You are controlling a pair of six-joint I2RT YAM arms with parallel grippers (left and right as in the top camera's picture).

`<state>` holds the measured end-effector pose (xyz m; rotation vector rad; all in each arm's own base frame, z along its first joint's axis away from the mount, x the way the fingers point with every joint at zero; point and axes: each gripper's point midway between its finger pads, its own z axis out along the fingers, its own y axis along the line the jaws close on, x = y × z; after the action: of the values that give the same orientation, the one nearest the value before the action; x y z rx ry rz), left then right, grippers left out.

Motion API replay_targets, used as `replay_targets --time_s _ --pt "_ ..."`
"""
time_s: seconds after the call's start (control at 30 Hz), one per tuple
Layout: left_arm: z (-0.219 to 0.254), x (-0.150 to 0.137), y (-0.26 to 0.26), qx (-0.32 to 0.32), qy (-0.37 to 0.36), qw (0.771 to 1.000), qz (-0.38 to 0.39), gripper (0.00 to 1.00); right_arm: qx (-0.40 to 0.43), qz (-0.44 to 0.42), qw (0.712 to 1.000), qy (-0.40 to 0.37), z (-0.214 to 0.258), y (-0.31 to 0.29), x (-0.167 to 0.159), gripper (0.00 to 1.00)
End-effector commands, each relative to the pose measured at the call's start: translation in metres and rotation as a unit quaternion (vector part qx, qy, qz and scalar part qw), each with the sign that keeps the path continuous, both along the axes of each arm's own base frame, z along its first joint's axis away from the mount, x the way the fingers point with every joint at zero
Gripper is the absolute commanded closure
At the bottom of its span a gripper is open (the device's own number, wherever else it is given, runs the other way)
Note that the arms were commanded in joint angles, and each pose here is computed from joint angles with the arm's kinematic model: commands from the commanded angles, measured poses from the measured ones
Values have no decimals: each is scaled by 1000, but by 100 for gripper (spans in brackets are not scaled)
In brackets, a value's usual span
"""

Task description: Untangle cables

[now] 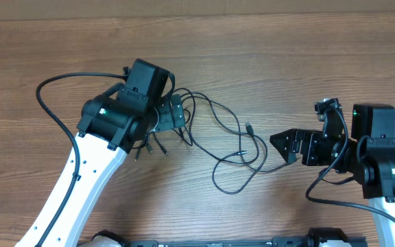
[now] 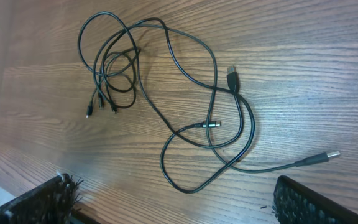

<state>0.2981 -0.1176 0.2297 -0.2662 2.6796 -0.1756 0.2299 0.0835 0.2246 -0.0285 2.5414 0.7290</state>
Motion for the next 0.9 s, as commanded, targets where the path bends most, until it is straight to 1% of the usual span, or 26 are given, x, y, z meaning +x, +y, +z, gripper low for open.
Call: replay_targets --time_s 0.0,0.2,0.33,0.43,0.53,0.63,0.77,0.87 --pt "2 3 7 -9 5 999 32 0 1 3 1000 3 -2 1 -1 0" --pt "2 10 25 -15 5 998 65 0 20 15 999 -30 9 7 9 0" --pt "1 13 37 -16 6 996 85 0 31 24 998 -56 15 11 25 0" --pt "1 14 44 -15 6 995 96 0 36 27 997 -56 12 12 35 0" --pt "1 15 51 -13 6 994 105 0 58 43 996 -53 9 20 47 0" --pt "1 17 59 -13 6 993 118 0 83 72 993 -37 -1 35 58 0" --pt "1 18 67 -12 5 991 130 0 85 108 990 -18 -20 59 67 0" --pt "1 19 73 -3 3 990 139 0 86 144 986 -22 -30 82 74 0"
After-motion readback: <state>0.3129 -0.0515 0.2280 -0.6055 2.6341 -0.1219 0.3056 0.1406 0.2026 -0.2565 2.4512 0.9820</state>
